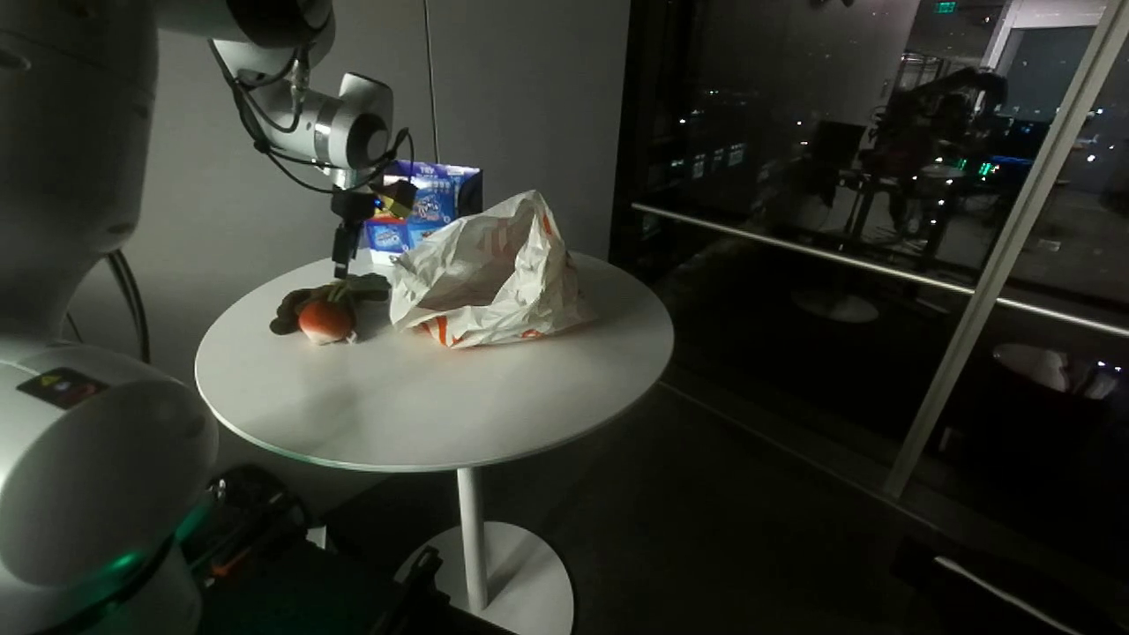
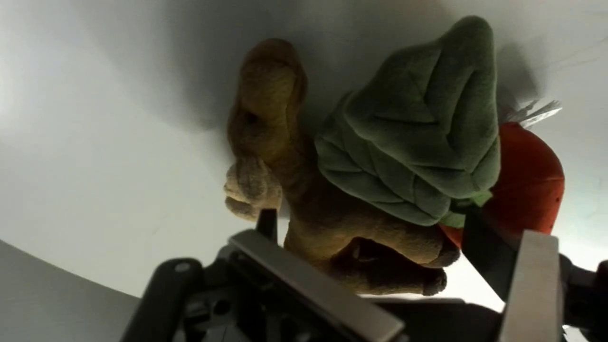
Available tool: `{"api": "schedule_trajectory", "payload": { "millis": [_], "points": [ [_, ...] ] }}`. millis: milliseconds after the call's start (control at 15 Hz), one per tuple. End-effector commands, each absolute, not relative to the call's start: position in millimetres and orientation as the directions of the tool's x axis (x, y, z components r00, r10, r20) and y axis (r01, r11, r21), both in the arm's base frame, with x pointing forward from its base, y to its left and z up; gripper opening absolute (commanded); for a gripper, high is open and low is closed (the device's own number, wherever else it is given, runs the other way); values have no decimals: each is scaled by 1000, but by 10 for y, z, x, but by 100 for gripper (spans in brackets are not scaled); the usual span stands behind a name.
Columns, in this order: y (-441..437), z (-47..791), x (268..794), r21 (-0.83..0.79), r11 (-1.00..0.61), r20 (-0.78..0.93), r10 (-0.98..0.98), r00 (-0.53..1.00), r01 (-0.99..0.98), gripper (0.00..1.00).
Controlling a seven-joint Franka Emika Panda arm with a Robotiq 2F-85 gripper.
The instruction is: Put the duster, the turnip plushie and the moose toy in the plastic
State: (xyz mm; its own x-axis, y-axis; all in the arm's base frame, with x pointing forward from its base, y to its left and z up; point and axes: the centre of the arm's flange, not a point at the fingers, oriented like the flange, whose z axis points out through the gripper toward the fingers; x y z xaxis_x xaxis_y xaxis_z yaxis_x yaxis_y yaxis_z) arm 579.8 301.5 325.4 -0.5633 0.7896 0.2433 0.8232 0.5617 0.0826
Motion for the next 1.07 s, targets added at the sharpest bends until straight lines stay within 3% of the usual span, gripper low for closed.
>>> {"api": "schedule_trajectory", "payload": {
  "millis": [0, 467, 1000],
  "points": [
    [3073, 3238, 5938, -30, 579, 248, 794, -555, 815, 100],
    [3059, 3024, 5949, -221, 581, 272, 808, -523, 783, 100],
    [3074, 2651, 6087, -259, 470, 199, 881, -429, 844, 100]
  ]
}}
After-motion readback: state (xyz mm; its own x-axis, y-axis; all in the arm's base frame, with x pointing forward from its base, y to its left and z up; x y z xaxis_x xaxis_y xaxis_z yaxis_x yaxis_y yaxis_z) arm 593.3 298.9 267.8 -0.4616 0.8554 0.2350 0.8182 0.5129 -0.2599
